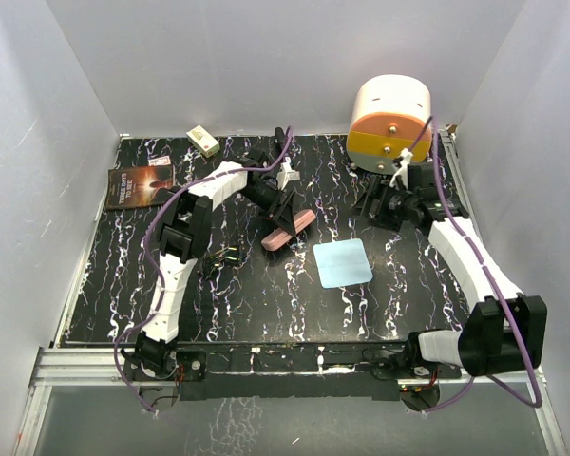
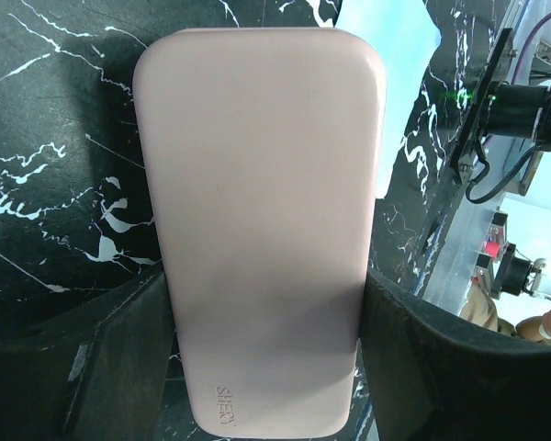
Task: Organize the sunglasses
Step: Pick up the sunglasses case from the center of the board, then place the sunglasses case at the center of the board, then pick up the sunglasses case from the center of the board.
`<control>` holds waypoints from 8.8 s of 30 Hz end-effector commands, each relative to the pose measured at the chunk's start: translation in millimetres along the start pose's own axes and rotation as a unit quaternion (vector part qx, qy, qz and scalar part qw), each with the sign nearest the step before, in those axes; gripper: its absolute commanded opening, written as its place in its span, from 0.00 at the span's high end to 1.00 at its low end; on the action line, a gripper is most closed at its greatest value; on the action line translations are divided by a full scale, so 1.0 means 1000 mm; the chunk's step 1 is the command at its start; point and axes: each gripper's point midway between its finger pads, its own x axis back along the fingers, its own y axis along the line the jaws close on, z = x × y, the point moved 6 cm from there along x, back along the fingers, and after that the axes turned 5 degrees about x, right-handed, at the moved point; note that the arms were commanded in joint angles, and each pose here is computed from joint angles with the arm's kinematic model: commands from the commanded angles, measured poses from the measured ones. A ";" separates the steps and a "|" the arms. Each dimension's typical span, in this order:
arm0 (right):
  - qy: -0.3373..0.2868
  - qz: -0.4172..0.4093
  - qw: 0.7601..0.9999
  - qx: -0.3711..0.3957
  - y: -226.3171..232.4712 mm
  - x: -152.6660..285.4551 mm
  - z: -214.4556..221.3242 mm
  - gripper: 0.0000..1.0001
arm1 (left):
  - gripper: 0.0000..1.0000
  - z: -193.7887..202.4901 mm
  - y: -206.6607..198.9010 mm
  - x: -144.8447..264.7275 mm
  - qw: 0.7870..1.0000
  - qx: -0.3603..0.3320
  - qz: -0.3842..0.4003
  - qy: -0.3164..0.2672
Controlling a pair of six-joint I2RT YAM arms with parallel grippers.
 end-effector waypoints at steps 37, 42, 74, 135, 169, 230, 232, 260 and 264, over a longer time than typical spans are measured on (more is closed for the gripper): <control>0.045 -0.001 0.987 -0.155 0.061 -0.183 0.013 0.29 | 0.86 0.001 -0.001 0.005 1.000 0.002 -0.006 -0.030; 0.046 -0.017 0.986 -0.161 0.071 -0.187 0.015 0.78 | 0.85 0.001 -0.002 0.005 1.000 0.002 -0.006 -0.031; 0.053 0.064 0.965 -0.250 0.076 -0.162 0.020 0.93 | 0.03 0.011 -0.073 0.031 0.873 -0.300 -0.378 -0.076; 0.049 -0.013 0.960 -0.277 0.085 -0.157 0.000 0.93 | 0.35 0.038 -0.074 0.002 0.876 -0.288 -0.386 0.013; -0.048 -0.013 0.984 -0.174 0.036 -0.059 -0.040 0.27 | 1.00 0.009 -0.018 0.014 0.987 -0.087 -0.135 -0.026; 0.019 -0.053 0.992 -0.114 0.023 -0.076 -0.004 0.26 | 0.03 -0.012 -0.006 0.010 0.918 -0.197 -0.342 -0.028; 0.020 -0.054 0.992 -0.113 0.023 -0.076 -0.004 0.26 | 0.03 -0.012 -0.007 0.009 0.921 -0.198 -0.335 -0.024; 0.029 -0.058 0.991 -0.120 0.012 -0.076 -0.001 0.25 | 0.07 -0.012 -0.009 0.001 0.933 -0.192 -0.304 -0.012; 0.029 -0.060 0.990 -0.124 0.011 -0.078 -0.001 0.25 | 0.13 -0.013 -0.011 0.003 0.931 -0.199 -0.305 -0.017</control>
